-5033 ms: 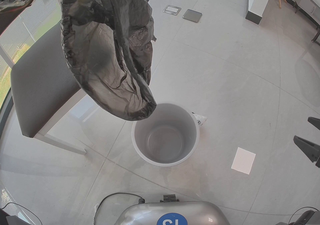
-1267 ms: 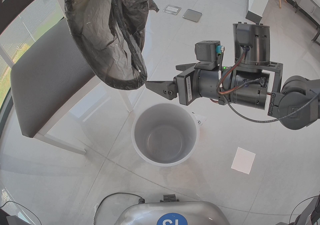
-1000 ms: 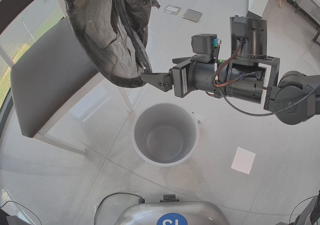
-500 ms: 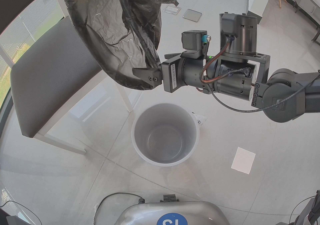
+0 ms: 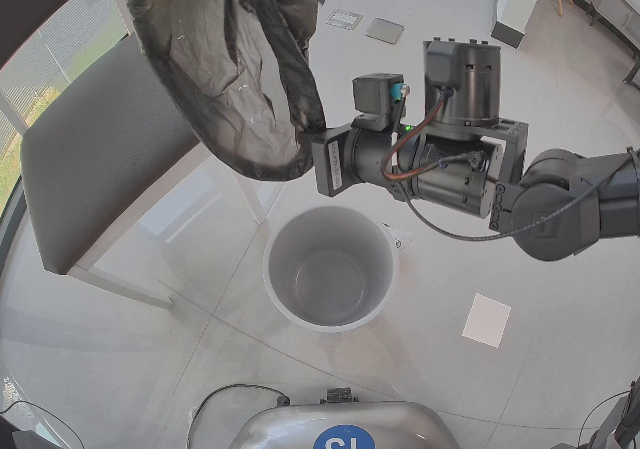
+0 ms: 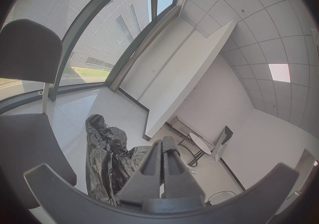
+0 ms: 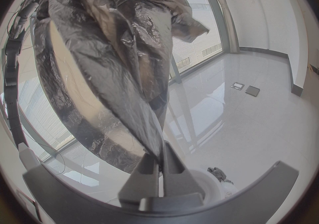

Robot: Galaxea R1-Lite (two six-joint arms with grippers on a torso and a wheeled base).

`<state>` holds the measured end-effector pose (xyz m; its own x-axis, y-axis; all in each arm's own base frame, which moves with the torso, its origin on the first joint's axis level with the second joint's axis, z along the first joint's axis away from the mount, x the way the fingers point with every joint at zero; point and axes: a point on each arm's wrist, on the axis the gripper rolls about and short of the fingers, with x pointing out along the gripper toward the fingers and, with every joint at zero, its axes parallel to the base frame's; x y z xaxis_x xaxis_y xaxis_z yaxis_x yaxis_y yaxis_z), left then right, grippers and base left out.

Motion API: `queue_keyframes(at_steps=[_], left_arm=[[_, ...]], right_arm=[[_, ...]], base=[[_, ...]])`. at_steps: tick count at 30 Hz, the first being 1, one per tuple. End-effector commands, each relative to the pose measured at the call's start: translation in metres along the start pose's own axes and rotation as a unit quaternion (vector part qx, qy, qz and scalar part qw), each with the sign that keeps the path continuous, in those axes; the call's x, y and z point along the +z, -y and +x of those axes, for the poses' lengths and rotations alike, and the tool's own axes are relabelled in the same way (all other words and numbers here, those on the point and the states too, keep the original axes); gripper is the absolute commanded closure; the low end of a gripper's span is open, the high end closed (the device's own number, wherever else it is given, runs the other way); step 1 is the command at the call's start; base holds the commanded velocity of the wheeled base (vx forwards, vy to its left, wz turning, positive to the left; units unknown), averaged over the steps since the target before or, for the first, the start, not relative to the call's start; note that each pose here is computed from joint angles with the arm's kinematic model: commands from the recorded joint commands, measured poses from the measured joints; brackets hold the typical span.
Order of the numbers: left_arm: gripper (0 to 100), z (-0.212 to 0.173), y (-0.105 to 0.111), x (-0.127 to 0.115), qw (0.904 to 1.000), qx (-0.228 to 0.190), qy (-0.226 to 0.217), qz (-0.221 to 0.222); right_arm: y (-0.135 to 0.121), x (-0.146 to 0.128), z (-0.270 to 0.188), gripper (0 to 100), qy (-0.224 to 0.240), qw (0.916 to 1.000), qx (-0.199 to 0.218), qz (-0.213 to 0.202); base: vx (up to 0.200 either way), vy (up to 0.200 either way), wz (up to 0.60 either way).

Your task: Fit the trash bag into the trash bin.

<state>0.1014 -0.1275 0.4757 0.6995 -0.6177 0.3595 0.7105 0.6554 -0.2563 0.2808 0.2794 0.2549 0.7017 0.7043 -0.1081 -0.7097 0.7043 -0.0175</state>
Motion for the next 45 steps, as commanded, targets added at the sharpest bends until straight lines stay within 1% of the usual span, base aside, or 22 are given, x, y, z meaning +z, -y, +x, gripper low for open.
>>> queue_keyframes(at_steps=[1, 6, 7, 10, 11, 12, 13, 14, 15, 17, 18, 19, 21, 26, 34, 38, 39, 40, 41, 42, 43, 45], left_arm=[[100, 0.001, -0.004, -0.012, 0.9995, 0.012, -0.029, 0.004], [100, 0.005, -0.012, -0.034, 0.9967, 0.033, -0.074, 0.005], [100, 0.008, -0.016, -0.049, 0.9937, 0.044, -0.103, 0.010], [100, 0.008, -0.022, -0.077, 0.9847, 0.059, -0.163, 0.012], [100, 0.006, -0.024, -0.088, 0.9796, 0.063, -0.190, 0.015], [100, 0.006, -0.025, -0.089, 0.9790, 0.064, -0.193, 0.016], [100, 0.003, -0.027, -0.102, 0.9711, 0.069, -0.227, 0.022], [100, 0.003, -0.027, -0.102, 0.9711, 0.069, -0.227, 0.022], [100, 0.000, -0.029, -0.122, 0.9584, 0.075, -0.274, 0.030], [100, -0.002, -0.033, -0.137, 0.9504, 0.081, -0.298, 0.036], [100, -0.002, -0.034, -0.140, 0.9489, 0.084, -0.302, 0.038], [100, -0.004, -0.038, -0.152, 0.9411, 0.092, -0.322, 0.044], [100, -0.007, -0.043, -0.166, 0.9316, 0.101, -0.346, 0.049], [100, -0.016, -0.054, -0.187, 0.9129, 0.121, -0.385, 0.058], [100, -0.010, -0.063, -0.207, 0.8963, 0.140, -0.416, 0.063], [100, -0.008, -0.064, -0.213, 0.8918, 0.139, -0.426, 0.064], [100, -0.006, -0.066, -0.221, 0.8857, 0.140, -0.438, 0.064], [100, -0.006, -0.066, -0.221, 0.8857, 0.140, -0.438, 0.064], [100, -0.001, -0.068, -0.231, 0.8796, 0.142, -0.450, 0.065], [100, 0.000, -0.068, -0.232, 0.8788, 0.142, -0.451, 0.065], [100, 0.005, -0.074, -0.240, 0.8728, 0.149, -0.461, 0.062], [100, 0.013, -0.086, -0.248, 0.8655, 0.163, -0.470, 0.056]], right_arm=[[-0.022, -0.009, -0.023, 100, -0.025, 0.9996, 0.012, 0.007], [-0.038, -0.028, -0.062, 100, -0.066, 0.9975, 0.026, 0.005], [-0.041, -0.041, -0.084, 100, -0.089, 0.9955, 0.035, 0.002], [-0.039, -0.060, -0.119, 100, -0.117, 0.9924, 0.039, -0.001], [-0.038, -0.068, -0.133, 100, -0.128, 0.9910, 0.039, -0.002], [-0.038, -0.069, -0.135, 100, -0.129, 0.9909, 0.039, -0.003], [-0.036, -0.079, -0.150, 100, -0.141, 0.9892, 0.039, -0.004], [-0.036, -0.079, -0.150, 100, -0.141, 0.9892, 0.039, -0.004], [-0.033, -0.093, -0.169, 100, -0.158, 0.9866, 0.039, -0.001], [-0.031, -0.101, -0.179, 100, -0.168, 0.9849, 0.039, 0.005], [-0.030, -0.102, -0.181, 100, -0.169, 0.9848, 0.038, 0.007], [-0.029, -0.108, -0.189, 100, -0.177, 0.9834, 0.038, 0.011], [-0.027, -0.116, -0.195, 100, -0.188, 0.9814, 0.038, 0.011], [-0.020, -0.136, -0.202, 100, -0.224, 0.9730, 0.051, 0.024], [-0.012, -0.154, -0.193, 100, -0.269, 0.9588, 0.077, 0.048], [-0.011, -0.157, -0.186, 100, -0.280, 0.9558, 0.074, 0.050], [-0.008, -0.160, -0.180, 100, -0.285, 0.9547, 0.067, 0.051], [-0.008, -0.160, -0.180, 100, -0.285, 0.9547, 0.067, 0.051], [-0.003, -0.162, -0.172, 100, -0.289, 0.9542, 0.058, 0.054], [-0.003, -0.163, -0.171, 100, -0.289, 0.9542, 0.057, 0.055], [0.001, -0.163, -0.166, 100, -0.284, 0.9559, 0.051, 0.056], [0.008, -0.165, -0.157, 100, -0.281, 0.9570, 0.041, 0.060]], base=[[0.000, 0.000, 0.00], [0.000, 0.000, 0.00], [0.000, 0.000, 0.00], [0.000, 0.000, 0.00], [0.000, 0.000, 0.00], [0.000, 0.000, 0.00], [0.000, 0.000, 0.00], [0.000, 0.000, 0.00], [0.000, 0.000, 0.00], [0.000, 0.000, 0.00], [0.000, 0.000, 0.00], [0.000, 0.000, 0.00], [0.000, 0.000, 0.00], [0.000, 0.000, 0.00], [0.000, 0.000, 0.00], [0.000, 0.000, 0.00], [0.000, 0.000, 0.00], [0.000, 0.000, 0.00], [0.000, 0.000, 0.00], [0.000, 0.000, 0.00], [0.000, 0.000, 0.00], [0.000, 0.000, 0.00]])
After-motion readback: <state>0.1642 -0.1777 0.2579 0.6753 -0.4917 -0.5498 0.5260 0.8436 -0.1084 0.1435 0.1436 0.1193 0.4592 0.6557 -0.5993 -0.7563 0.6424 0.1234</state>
